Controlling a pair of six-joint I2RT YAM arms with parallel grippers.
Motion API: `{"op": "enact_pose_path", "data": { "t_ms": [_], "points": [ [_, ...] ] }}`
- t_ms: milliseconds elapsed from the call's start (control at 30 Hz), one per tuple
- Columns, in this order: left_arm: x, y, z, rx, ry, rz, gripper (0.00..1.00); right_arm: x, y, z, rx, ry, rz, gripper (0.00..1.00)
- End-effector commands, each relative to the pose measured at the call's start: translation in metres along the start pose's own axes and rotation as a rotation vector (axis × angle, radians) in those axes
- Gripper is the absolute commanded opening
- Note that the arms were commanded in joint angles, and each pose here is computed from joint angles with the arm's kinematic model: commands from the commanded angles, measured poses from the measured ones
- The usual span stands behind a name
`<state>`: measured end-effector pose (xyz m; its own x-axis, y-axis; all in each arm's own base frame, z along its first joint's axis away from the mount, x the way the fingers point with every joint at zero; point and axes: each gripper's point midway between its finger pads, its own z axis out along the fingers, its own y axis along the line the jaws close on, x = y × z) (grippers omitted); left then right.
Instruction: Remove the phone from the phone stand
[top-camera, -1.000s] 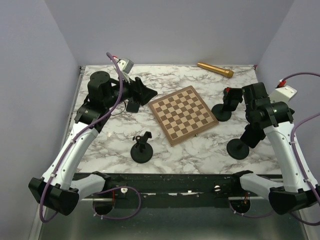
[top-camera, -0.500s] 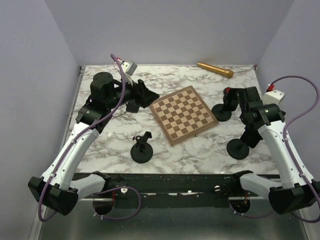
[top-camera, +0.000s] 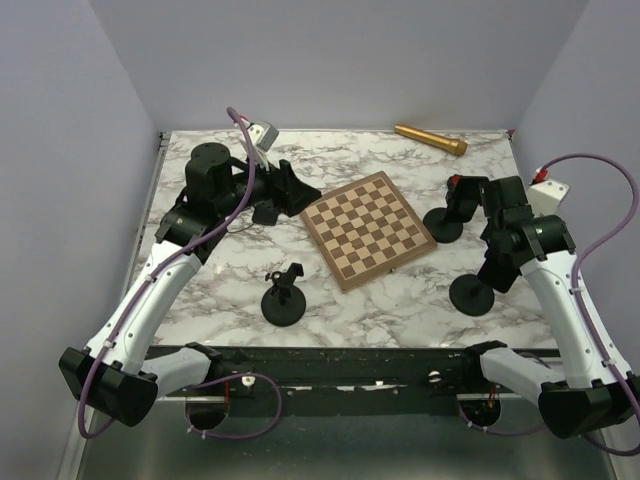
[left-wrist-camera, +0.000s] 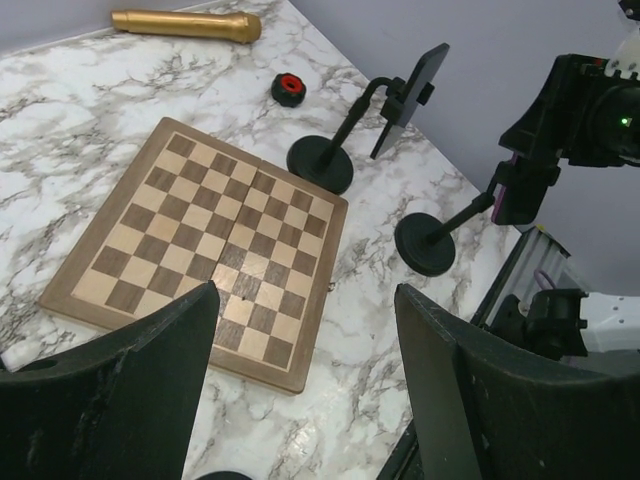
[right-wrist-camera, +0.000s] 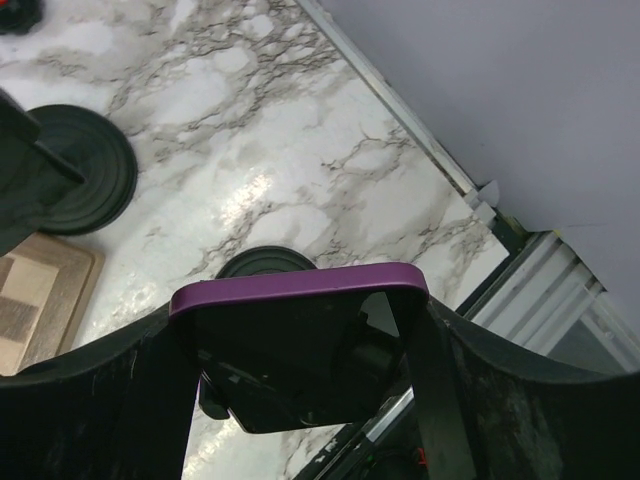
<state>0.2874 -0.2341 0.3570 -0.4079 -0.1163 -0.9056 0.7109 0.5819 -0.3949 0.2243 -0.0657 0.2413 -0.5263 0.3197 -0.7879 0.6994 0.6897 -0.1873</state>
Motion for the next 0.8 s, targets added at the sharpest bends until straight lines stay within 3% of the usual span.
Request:
{"op": "enact_pose_path", "data": {
  "t_ms": [0, 100, 267, 367, 600, 767],
  "points": [
    [-0.004, -0.028, 0.003, 0.141, 0.003, 0.04, 0.79, -0.005, 0.022, -0.012, -0.178, -0.003, 0.022, 0.39],
    [0.003, -0.041, 0.007, 0.189, 0.03, 0.058, 0.79, -0.001, 0.031, -0.019, -0.261, 0.025, 0.006, 0.38],
    [0.022, -0.063, 0.017, 0.243, 0.074, 0.069, 0.79, 0.037, 0.077, -0.034, -0.539, 0.188, -0.165, 0.26],
    [0.036, -0.08, 0.023, 0.271, 0.099, 0.074, 0.79, 0.046, 0.096, -0.05, -0.681, 0.223, -0.148, 0.22],
    [0.069, -0.121, 0.03, 0.329, 0.123, 0.135, 0.77, 0.055, 0.118, -0.067, -0.78, 0.257, -0.079, 0.19],
    [0.09, -0.141, 0.036, 0.399, 0.17, 0.088, 0.75, 0.064, 0.132, -0.078, -0.8, 0.251, -0.088, 0.2]
  ]
}}
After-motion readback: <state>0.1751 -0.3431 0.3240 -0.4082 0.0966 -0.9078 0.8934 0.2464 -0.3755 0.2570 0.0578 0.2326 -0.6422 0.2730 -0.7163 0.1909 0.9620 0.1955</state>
